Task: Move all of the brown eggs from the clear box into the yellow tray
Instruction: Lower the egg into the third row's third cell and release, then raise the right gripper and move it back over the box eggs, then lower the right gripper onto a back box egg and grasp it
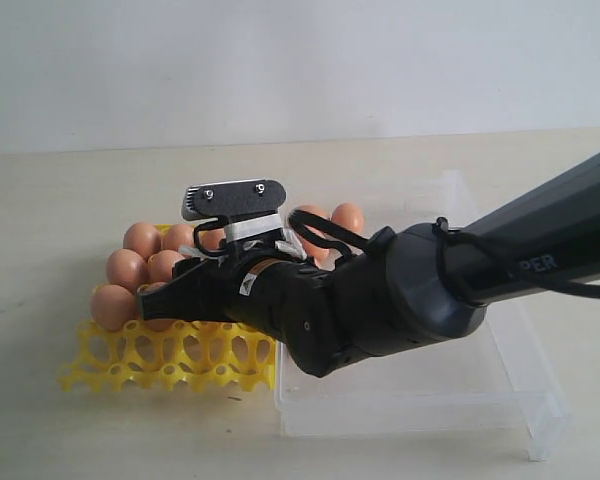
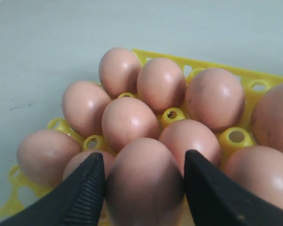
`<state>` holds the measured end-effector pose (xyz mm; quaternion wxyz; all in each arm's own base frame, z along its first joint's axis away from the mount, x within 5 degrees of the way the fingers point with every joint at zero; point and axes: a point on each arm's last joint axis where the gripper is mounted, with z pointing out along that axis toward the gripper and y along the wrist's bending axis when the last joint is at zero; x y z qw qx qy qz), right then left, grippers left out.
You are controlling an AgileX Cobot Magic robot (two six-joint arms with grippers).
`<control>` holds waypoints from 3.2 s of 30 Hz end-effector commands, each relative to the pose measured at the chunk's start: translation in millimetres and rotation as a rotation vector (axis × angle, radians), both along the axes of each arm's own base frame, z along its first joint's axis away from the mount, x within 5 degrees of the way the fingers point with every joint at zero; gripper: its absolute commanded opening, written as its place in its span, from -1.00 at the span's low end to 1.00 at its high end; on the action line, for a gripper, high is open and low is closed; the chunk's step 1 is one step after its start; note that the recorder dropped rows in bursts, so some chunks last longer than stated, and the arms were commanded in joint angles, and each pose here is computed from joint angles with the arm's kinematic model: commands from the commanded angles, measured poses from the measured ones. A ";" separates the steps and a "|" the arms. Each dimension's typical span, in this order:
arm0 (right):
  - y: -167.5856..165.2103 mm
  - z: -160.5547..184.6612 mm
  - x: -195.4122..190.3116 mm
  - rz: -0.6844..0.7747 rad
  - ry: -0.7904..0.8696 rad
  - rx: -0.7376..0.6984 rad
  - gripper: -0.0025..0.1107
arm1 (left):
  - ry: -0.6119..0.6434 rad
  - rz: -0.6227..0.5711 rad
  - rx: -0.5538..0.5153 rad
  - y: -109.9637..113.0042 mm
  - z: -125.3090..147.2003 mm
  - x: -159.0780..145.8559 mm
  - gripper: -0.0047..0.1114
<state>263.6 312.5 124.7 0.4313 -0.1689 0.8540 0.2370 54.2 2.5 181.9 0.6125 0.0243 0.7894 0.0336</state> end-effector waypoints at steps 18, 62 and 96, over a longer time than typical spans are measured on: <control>-10.3 59.1 1.4 0.054 -0.186 -0.041 -0.13 | -0.020 0.001 -0.007 -0.1 2.5 -0.2 -0.92; -140.6 33.3 179.8 -0.193 0.450 -0.201 -0.03 | -0.020 0.001 -0.007 -0.1 2.5 -0.2 -0.92; -136.6 -12.8 193.4 -0.252 0.436 -0.155 -0.57 | -0.020 0.001 -0.007 -0.1 2.5 -0.2 -0.92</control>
